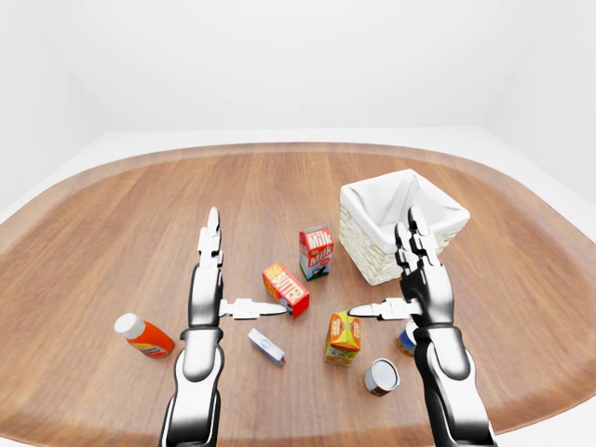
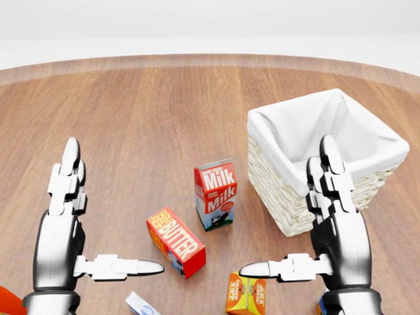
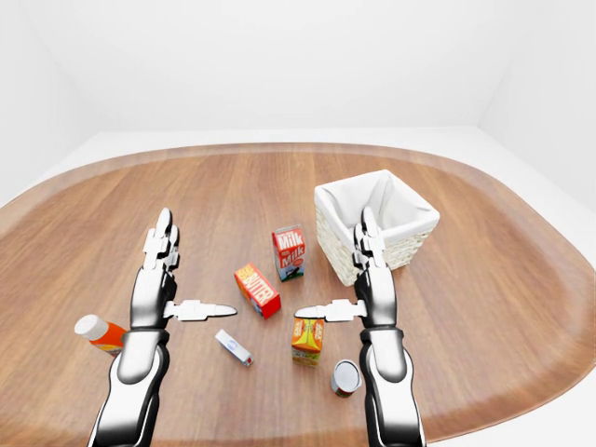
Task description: Pick up the alphabet soup and the tomato sauce, and put them in the basket.
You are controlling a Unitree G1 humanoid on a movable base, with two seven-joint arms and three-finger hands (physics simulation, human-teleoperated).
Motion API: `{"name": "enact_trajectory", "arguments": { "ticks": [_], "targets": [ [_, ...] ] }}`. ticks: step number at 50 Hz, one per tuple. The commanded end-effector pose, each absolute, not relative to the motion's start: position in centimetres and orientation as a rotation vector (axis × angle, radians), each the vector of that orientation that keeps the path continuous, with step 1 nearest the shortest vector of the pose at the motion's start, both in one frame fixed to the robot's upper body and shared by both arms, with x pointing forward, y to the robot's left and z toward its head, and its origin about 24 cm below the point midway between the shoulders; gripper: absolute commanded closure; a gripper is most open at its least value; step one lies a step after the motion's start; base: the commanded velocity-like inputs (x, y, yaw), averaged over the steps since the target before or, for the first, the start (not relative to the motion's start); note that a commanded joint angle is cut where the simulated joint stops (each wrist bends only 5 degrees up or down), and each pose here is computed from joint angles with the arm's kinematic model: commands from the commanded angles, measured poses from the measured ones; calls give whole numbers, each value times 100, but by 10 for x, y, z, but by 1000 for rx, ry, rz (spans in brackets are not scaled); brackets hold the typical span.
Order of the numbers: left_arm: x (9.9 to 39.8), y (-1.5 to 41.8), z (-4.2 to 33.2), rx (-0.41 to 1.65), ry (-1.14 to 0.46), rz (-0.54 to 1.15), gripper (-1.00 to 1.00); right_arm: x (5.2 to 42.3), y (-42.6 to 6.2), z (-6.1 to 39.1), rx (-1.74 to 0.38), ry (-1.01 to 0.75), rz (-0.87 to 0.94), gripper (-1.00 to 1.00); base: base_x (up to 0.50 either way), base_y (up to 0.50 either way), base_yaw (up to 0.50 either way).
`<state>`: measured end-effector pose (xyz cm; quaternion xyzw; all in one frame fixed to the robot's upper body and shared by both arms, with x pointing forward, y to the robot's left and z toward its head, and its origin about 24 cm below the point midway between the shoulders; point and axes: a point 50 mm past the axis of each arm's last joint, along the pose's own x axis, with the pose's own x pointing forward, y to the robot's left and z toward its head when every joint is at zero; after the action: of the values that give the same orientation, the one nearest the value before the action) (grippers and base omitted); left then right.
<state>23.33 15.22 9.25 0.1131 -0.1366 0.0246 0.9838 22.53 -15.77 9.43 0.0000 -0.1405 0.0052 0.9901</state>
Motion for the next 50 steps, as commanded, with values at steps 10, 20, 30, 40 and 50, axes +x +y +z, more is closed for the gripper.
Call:
{"name": "enact_trajectory", "arguments": {
  "ticks": [10, 20, 30, 40, 50],
  "targets": [
    [234, 152, 91, 233, -268, 47, -100, 229, -158, 85, -29, -241, 3, -100, 0, 0, 0],
    [234, 152, 90, 235, -263, 43, -100, 230, -168, 93, -205, -267, -38, -100, 0, 0, 0],
    [234, 151, 89, 235, -262, 42, -100, 223, -168, 99, -431, -275, -45, -100, 0, 0, 0],
    [234, 151, 90, 235, -262, 41, -100, 216, -173, 90, -600, -222, -73, -100, 0, 0, 0],
    [234, 151, 89, 237, -260, 41, -100, 206, -182, 90, -810, -207, -174, -100, 0, 0, 0]
  ]
}}
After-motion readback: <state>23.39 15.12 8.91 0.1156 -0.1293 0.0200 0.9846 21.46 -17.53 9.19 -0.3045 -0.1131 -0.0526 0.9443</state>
